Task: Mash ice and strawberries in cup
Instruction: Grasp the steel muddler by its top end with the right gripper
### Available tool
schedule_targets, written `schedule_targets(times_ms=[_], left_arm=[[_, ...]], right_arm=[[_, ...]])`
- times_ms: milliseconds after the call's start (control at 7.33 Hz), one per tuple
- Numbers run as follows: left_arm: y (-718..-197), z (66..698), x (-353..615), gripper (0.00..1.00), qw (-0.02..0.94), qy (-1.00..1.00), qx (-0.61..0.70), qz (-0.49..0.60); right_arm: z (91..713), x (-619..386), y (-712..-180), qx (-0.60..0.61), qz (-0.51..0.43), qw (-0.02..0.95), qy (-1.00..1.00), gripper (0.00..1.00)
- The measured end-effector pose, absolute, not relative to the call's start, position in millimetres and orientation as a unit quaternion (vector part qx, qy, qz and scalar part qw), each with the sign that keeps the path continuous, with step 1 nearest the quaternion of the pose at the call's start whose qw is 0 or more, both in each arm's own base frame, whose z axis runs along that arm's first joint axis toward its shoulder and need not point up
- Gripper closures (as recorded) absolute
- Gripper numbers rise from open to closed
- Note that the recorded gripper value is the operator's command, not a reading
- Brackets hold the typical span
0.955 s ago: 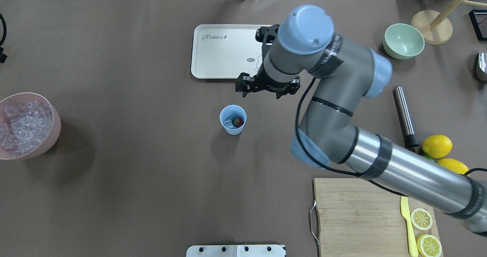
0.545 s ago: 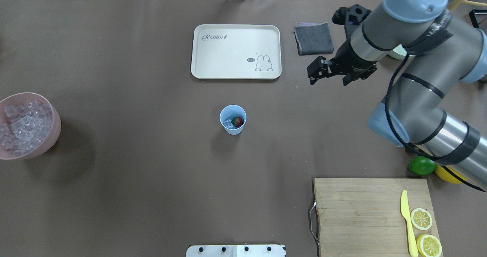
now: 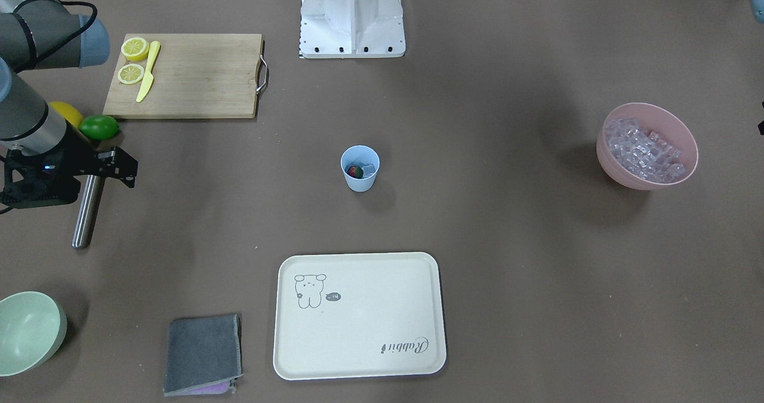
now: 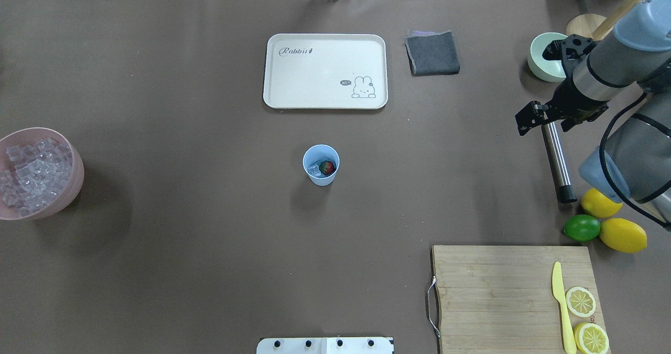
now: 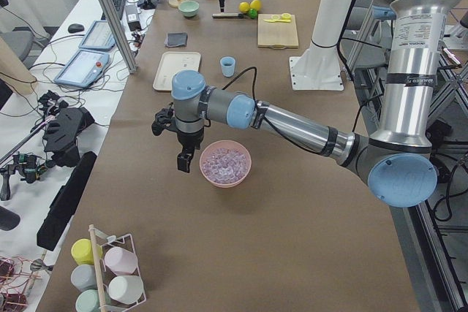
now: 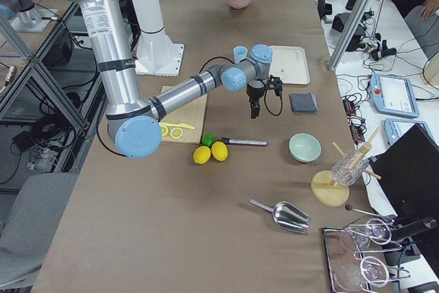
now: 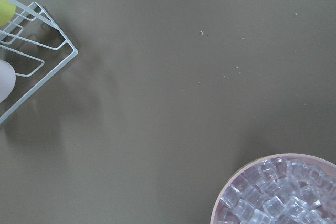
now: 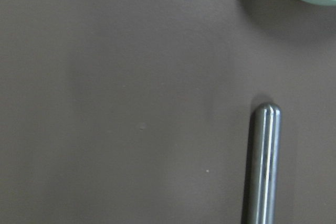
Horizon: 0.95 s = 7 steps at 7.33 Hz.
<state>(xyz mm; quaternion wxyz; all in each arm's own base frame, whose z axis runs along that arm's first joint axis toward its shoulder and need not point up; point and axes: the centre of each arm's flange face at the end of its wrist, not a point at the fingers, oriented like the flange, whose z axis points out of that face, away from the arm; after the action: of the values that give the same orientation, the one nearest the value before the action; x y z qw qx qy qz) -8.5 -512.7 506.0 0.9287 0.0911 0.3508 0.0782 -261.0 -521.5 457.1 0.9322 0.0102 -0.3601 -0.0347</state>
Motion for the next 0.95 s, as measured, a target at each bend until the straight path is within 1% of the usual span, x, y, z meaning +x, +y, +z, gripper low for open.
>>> schedule_targets(times_ms=[136,273,409,682,818,955], left_arm=[[-508,508,-12,0.02,0.928,0.354,0.091,0.075],[-505,507,-14,0.02,0.928,0.354,0.092,0.073],[-503,503,-15,0.02,0.928,0.354,0.096,0.072],[-501,495,-22,0.02,0.928,0.353,0.104,0.065],[-501,493,-23,0.02,0.928,0.352,0.107,0.063],[-500,490,-24,0.02,0.928,0.352,0.109,0.063]], right_arm=[[485,-261,-525,0.006,-0.032,0.934,-0.355,0.05],[512,-263,-533,0.007,-0.029,0.935,-0.352,0.18],[533,-264,-540,0.008,-0.023,0.936,-0.352,0.27],[554,-265,-547,0.001,-0.011,0.937,-0.349,0.31],[561,-265,-550,-0.004,-0.008,0.937,-0.348,0.39],[565,-267,-553,-0.009,-0.006,0.938,-0.347,0.57]])
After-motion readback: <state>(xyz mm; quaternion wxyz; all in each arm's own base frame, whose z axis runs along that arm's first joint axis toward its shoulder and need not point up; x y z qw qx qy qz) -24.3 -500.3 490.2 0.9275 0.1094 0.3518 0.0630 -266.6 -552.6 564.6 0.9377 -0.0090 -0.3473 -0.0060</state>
